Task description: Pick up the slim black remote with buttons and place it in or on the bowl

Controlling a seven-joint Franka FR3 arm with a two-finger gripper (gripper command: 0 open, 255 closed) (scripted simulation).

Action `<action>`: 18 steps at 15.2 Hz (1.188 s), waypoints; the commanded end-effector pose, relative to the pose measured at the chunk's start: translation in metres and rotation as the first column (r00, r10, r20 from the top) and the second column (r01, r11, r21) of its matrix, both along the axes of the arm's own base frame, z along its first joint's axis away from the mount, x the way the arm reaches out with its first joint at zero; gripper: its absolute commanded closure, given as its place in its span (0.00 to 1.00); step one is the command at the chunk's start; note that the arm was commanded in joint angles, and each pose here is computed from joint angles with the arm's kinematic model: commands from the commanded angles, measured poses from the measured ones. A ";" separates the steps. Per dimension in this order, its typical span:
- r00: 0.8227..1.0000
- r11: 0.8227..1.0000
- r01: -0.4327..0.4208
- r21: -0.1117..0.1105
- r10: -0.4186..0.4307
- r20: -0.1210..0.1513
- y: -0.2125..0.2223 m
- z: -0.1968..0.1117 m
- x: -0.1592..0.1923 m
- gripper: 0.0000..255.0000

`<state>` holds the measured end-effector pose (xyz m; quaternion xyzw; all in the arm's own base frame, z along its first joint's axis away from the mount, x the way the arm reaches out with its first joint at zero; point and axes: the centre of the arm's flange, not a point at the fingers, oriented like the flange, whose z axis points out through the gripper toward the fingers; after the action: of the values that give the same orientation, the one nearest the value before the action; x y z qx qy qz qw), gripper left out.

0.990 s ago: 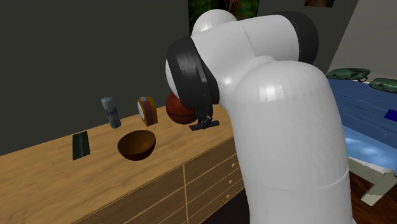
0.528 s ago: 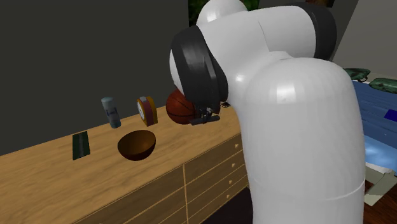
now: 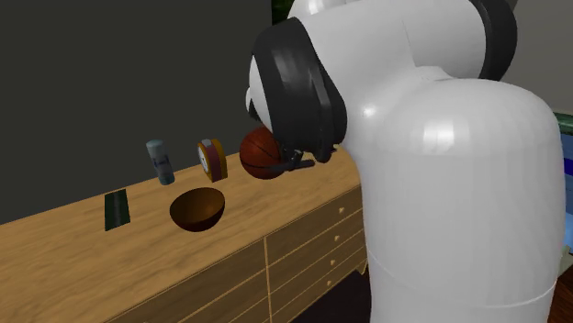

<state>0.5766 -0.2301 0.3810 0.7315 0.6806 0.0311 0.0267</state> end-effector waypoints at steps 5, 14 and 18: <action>1.000 1.000 0.001 0.000 -0.001 0.000 0.074 -0.003 0.018 1.00; 1.000 1.000 0.001 0.000 -0.001 0.000 0.190 -0.006 0.046 1.00; 1.000 1.000 0.001 0.000 -0.001 0.000 0.241 -0.007 0.058 1.00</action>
<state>0.6326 -0.0037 0.3744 0.7312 0.6809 0.0310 0.0267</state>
